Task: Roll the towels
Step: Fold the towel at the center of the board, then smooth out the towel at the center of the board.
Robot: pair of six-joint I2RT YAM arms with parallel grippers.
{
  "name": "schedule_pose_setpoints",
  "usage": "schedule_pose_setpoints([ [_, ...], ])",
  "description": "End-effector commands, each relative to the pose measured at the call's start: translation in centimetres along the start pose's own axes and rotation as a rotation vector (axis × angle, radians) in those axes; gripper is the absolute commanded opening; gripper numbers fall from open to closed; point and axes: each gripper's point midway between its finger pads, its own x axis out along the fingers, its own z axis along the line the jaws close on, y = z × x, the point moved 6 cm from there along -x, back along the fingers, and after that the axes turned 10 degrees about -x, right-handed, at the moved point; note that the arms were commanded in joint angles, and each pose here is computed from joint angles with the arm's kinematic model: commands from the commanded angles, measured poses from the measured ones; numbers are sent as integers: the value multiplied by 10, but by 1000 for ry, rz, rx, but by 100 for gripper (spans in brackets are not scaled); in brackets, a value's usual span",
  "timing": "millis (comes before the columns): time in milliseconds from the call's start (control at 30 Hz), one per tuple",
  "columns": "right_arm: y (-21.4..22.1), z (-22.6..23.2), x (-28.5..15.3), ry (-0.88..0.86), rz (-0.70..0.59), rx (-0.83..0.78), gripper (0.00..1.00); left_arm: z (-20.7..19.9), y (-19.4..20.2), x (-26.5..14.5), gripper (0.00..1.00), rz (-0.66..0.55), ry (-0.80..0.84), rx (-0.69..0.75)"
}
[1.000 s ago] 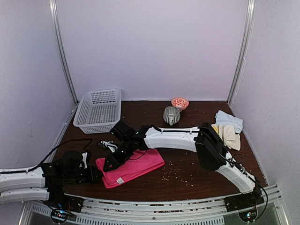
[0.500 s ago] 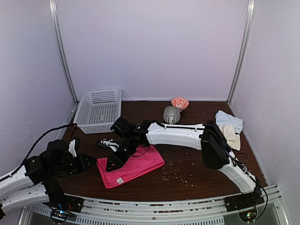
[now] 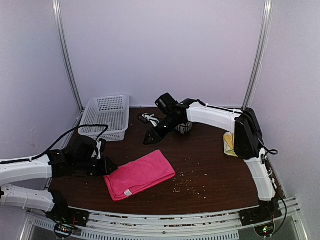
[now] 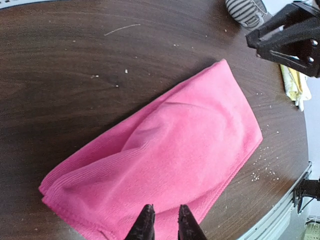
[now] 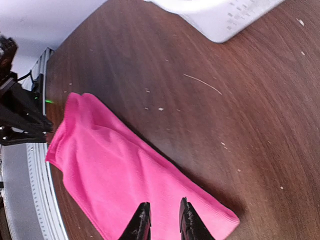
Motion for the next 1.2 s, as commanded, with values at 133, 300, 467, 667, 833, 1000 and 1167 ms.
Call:
schedule_pose_setpoints([
  [133, 47, -20, 39, 11, 116, 24, 19, 1, 17, 36, 16, 108, 47, 22],
  [300, 75, -27, 54, 28, 179, 85, 17, 6, 19, 46, 16, 108, 36, 43],
  [467, 109, -53, 36, 178, 214, 182, 16, -2, 16, 62, 17, 114, 43, 75],
  [667, 151, -73, -38, 401, 207, 279, 16, -29, 2, 92, 18, 134, 43, 167],
  [833, 137, -41, -72, 280, 152, 197, 19, -64, -22, 96, 19, 83, 68, 223],
  [1000, 107, -12, -104, 225, 25, 75, 25, -73, -30, 90, 19, 70, 68, 206],
  [1167, 120, -14, -98, 197, 64, 24, 24, -75, -31, 104, 23, 118, -4, 161],
])
